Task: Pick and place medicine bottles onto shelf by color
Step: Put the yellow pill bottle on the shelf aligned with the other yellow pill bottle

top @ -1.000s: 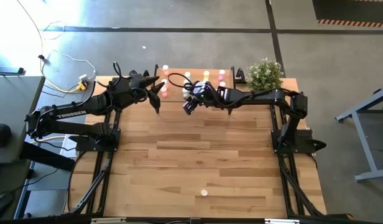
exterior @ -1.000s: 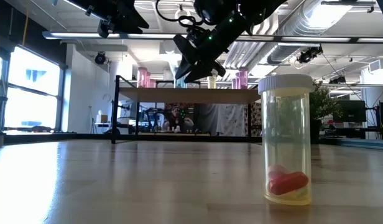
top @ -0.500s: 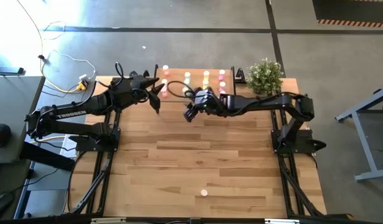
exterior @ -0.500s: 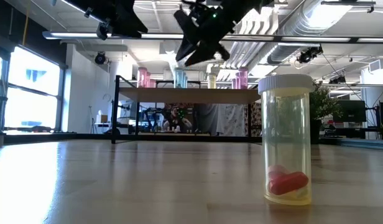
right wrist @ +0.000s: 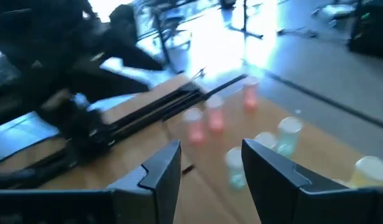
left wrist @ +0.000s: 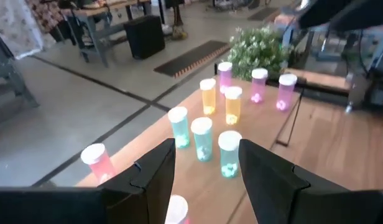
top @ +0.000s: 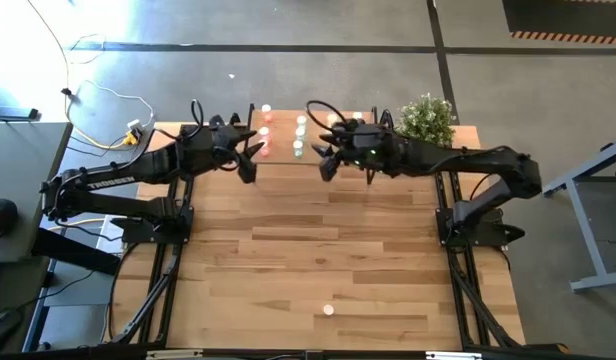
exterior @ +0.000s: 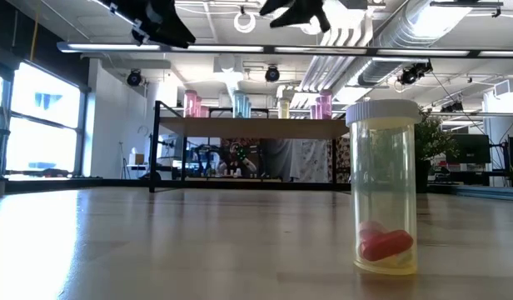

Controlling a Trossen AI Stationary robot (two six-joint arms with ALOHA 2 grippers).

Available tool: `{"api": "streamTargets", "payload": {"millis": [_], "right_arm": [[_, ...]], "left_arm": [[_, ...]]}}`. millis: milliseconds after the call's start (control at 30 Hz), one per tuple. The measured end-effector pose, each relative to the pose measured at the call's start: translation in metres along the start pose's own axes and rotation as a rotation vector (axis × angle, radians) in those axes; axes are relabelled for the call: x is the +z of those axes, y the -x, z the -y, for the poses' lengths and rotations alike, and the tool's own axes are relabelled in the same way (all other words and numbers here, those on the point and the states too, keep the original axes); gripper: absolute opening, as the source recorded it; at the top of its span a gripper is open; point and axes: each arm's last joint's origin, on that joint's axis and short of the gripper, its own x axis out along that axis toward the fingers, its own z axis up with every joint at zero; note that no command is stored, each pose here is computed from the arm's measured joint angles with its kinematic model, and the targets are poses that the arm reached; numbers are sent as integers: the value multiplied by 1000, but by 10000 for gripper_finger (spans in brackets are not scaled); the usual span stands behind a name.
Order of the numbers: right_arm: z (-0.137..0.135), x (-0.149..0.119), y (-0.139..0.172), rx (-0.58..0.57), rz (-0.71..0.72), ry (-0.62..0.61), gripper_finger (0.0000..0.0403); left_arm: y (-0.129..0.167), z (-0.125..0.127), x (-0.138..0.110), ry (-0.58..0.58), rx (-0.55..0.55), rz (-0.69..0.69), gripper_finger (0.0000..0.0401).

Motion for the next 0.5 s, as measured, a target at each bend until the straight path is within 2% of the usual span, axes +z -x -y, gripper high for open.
{"api": "streamTargets", "payload": {"millis": [167, 267, 400, 500], "right_arm": [[-13, 1, 28, 104, -42, -18, 161], [-28, -6, 39, 213, -110, -28, 161], [-52, -21, 54, 336, -213, -28, 161], [-69, -35, 69, 389, -286, 20, 161]], "left_arm": [[7, -3, 6, -15, -5, -86, 168], [10, -3, 7, -3, -29, -134, 168], [14, -2, 4, 28, -102, -188, 168], [16, 0, 2, 82, -181, -221, 168]]}}
